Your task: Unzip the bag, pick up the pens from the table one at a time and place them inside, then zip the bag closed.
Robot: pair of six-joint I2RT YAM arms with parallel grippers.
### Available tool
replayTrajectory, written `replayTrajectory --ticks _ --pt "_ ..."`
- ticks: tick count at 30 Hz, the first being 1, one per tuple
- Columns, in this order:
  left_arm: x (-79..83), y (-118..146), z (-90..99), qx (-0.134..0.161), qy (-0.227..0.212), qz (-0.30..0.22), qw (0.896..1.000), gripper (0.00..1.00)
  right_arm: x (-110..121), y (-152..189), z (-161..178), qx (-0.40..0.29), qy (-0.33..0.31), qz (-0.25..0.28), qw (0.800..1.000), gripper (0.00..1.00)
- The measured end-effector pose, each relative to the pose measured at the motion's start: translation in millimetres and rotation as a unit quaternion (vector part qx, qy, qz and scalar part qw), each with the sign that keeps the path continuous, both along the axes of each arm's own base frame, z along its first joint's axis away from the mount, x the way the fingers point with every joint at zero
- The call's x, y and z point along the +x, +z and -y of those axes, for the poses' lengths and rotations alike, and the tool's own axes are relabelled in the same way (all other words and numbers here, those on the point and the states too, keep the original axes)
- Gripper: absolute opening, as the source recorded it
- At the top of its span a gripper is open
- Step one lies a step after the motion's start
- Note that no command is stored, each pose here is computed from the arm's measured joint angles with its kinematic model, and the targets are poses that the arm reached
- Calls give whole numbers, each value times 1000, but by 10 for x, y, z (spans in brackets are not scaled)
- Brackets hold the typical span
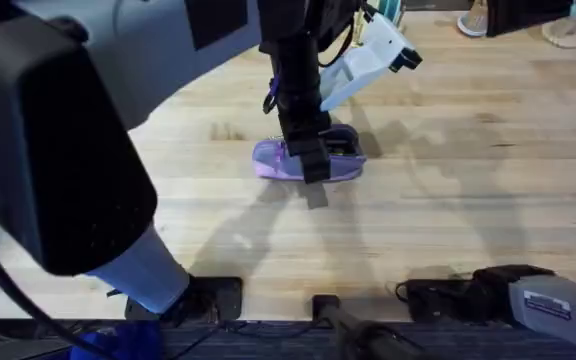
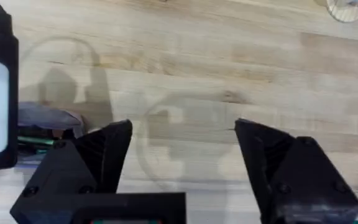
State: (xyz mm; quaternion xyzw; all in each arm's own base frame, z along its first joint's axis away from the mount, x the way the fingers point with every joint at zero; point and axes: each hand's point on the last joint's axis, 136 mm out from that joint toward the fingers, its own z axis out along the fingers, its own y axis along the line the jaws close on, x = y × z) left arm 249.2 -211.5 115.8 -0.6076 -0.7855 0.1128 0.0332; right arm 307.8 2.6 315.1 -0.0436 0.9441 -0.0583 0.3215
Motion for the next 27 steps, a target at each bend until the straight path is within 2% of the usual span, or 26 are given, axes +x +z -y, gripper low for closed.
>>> replayTrajectory --ticks 5,9,13,17,22,27 --pt "56 162 -37 -15 8 29 999 995 0 0 1 0 0 0 1000 996" --pt "142 504 -219 -38 35 81 995 995 0 0 1 0 0 0 1000 995" --pt "171 875 -419 -68 66 135 986 996 2 2 1 0 0 1 1000 995" --pt "130 1114 -525 -88 79 168 979 996 4 3 0 0 0 1 1000 995" --pt "51 1289 -576 -102 82 192 973 995 6 5 -1 0 0 2 1000 995" --pt "-85 1458 -636 -113 76 214 967 995 7 5 -2 0 0 2 1000 995"
